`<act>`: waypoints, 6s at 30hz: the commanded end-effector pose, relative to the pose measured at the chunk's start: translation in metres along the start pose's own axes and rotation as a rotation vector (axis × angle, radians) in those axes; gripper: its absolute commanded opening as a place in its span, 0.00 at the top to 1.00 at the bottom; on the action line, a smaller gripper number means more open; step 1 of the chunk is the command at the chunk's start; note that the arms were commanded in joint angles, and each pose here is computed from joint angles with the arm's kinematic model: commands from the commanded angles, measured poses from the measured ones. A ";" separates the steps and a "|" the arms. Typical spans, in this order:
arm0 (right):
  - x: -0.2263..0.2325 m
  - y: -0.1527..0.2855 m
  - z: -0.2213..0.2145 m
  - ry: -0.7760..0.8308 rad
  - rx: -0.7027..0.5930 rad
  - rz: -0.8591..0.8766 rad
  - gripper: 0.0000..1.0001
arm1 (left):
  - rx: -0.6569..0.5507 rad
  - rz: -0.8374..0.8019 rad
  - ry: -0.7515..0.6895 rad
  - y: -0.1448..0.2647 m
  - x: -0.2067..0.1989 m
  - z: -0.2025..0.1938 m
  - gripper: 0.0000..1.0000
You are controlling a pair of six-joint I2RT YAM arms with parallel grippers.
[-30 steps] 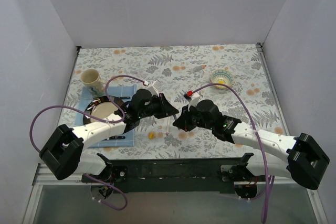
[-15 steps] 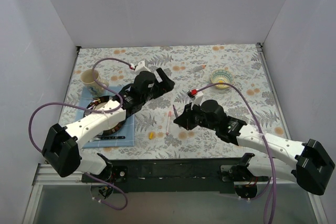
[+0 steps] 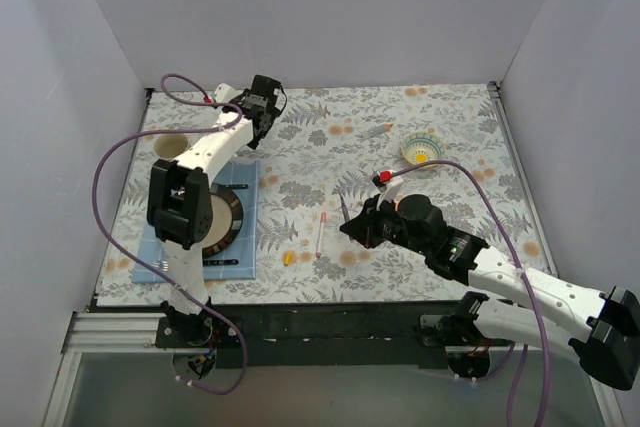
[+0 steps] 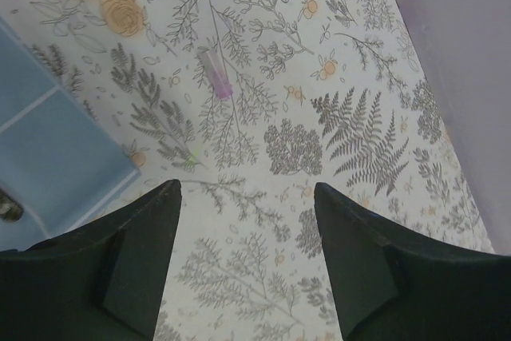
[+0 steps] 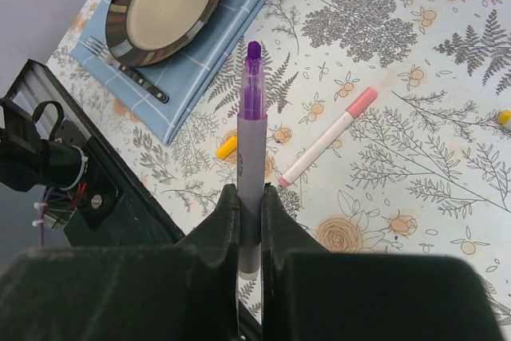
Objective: Insert the pens into the pen caps
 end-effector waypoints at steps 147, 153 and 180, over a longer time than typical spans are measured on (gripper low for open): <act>0.099 -0.026 0.034 -0.138 -0.136 0.527 0.99 | 0.205 -1.509 -0.055 0.289 0.065 -0.080 1.00; 0.098 -0.031 0.041 -0.148 -0.154 0.499 0.99 | 0.194 -1.524 -0.057 0.292 0.069 -0.079 1.00; 0.097 -0.035 0.015 -0.164 -0.066 0.534 0.99 | 0.130 -1.470 -0.029 0.294 0.065 -0.060 1.00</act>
Point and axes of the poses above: each gripper's point midway between its finger pads, its own y axis back along the fingers, its own x axis along the line the jaws close on, z = x × y, the point moved 2 cm from there along y, back along the fingers, and after that the axes turned 7 degrees about -y, right-handed, at the moved point
